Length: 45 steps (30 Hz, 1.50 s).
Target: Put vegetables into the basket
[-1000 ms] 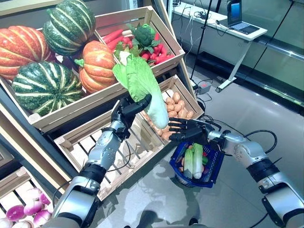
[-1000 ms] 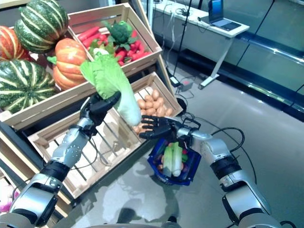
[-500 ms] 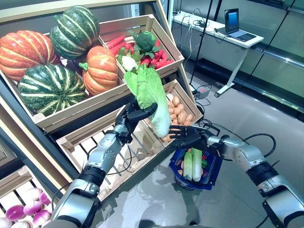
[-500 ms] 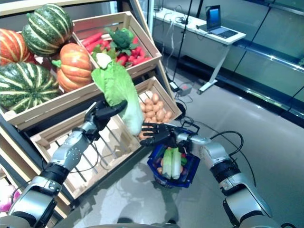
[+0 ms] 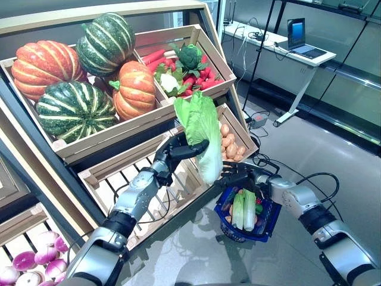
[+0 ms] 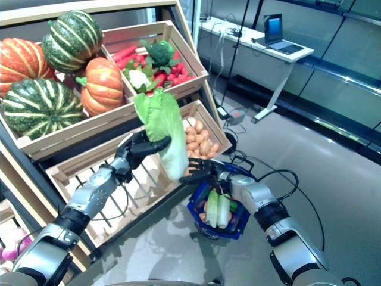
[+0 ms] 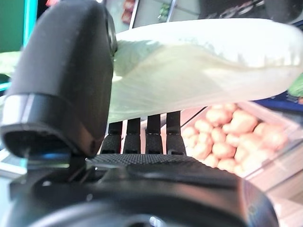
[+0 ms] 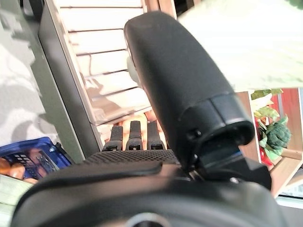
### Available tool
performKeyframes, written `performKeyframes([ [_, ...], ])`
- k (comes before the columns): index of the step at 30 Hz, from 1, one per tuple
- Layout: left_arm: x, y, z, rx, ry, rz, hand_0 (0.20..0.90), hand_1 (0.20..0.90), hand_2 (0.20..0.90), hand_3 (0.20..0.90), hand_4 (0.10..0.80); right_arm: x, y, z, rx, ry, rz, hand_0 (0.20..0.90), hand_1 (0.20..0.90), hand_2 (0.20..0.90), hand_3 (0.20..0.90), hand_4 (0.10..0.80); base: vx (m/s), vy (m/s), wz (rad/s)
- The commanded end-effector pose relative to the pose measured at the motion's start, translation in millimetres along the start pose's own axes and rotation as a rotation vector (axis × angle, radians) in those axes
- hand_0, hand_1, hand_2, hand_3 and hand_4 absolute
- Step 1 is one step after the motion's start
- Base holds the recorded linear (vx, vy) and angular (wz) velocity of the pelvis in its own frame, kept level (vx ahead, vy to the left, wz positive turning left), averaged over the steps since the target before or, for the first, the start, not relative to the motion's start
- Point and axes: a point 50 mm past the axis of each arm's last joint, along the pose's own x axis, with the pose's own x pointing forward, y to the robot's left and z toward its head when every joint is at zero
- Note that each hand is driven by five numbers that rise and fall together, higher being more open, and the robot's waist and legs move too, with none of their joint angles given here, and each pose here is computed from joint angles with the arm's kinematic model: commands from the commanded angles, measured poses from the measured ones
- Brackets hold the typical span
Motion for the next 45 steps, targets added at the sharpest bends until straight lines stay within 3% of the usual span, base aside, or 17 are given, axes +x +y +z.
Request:
performKeyframes([
  [1,12,-29,41,0.063,-0.17,-0.148,0.3,0.3,0.3,0.3,0.4,-7,-5,95,-0.09,-0.314,-0.081,0.9,0.9,0.9,0.9,0.8,0.0,0.0,0.0],
  [12,8,-13,47,0.071,-0.169,-0.128,0.3,0.3,0.3,0.3,0.4,-32,-45,95,-0.148,-0.268,-0.09,0.9,0.9,0.9,0.9,0.8,-0.002,-0.001,0.01],
  [24,13,-27,40,0.017,-0.161,-0.183,0.3,0.3,0.3,0.3,0.4,-14,-13,79,0.116,-0.262,0.163,0.9,0.9,0.9,0.9,0.8,0.0,0.0,0.0],
  [45,15,-47,48,-0.017,-0.193,-0.264,0.3,0.3,0.3,0.3,0.4,15,18,35,0.218,-0.011,0.315,0.9,0.9,0.9,0.9,0.8,0.0,0.001,0.0],
])
